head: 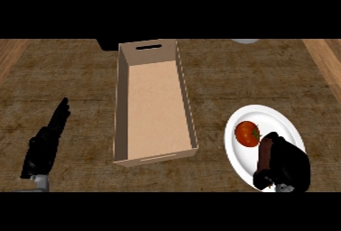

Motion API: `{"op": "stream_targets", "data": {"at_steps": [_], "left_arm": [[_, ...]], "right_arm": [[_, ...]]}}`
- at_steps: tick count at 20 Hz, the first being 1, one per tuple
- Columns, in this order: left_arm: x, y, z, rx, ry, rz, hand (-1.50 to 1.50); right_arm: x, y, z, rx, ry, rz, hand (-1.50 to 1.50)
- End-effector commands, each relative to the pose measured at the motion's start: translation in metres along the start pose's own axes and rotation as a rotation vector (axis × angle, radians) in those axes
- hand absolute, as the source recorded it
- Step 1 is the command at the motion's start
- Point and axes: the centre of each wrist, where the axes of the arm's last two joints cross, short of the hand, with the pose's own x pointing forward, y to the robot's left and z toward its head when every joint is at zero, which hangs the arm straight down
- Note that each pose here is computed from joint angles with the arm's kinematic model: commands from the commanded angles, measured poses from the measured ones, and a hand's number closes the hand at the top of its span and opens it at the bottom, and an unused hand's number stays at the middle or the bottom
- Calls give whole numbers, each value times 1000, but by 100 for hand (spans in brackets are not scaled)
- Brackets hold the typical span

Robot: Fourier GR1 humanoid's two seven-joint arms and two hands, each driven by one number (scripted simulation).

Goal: Pick the sweet potato from the plate and place it in the cardboard box

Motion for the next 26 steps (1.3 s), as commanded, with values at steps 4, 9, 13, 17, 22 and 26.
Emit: {"op": "stream_targets", "data": {"at_steps": [4, 9, 13, 17, 22, 26], "left_arm": [[3, -2, -13, 1, -5, 9, 0], [2, -13, -13, -4, 15, 2, 0], [6, -5, -2, -12, -13, -6, 0], [2, -8, -2, -9, 6, -2, 0], [6, 6, -14, -4, -19, -13, 0], [13, -22, -15, -13, -13, -7, 0]], "right_arm": [[44, -14, 93, -174, 20, -44, 150], [48, -54, 143, -228, -38, -145, 150], [66, -75, 144, -365, -267, -375, 150], [82, -73, 167, -365, -392, -464, 150], [121, -112, 164, -397, -486, -482, 150], [148, -133, 150, -391, -477, -531, 150]]}}
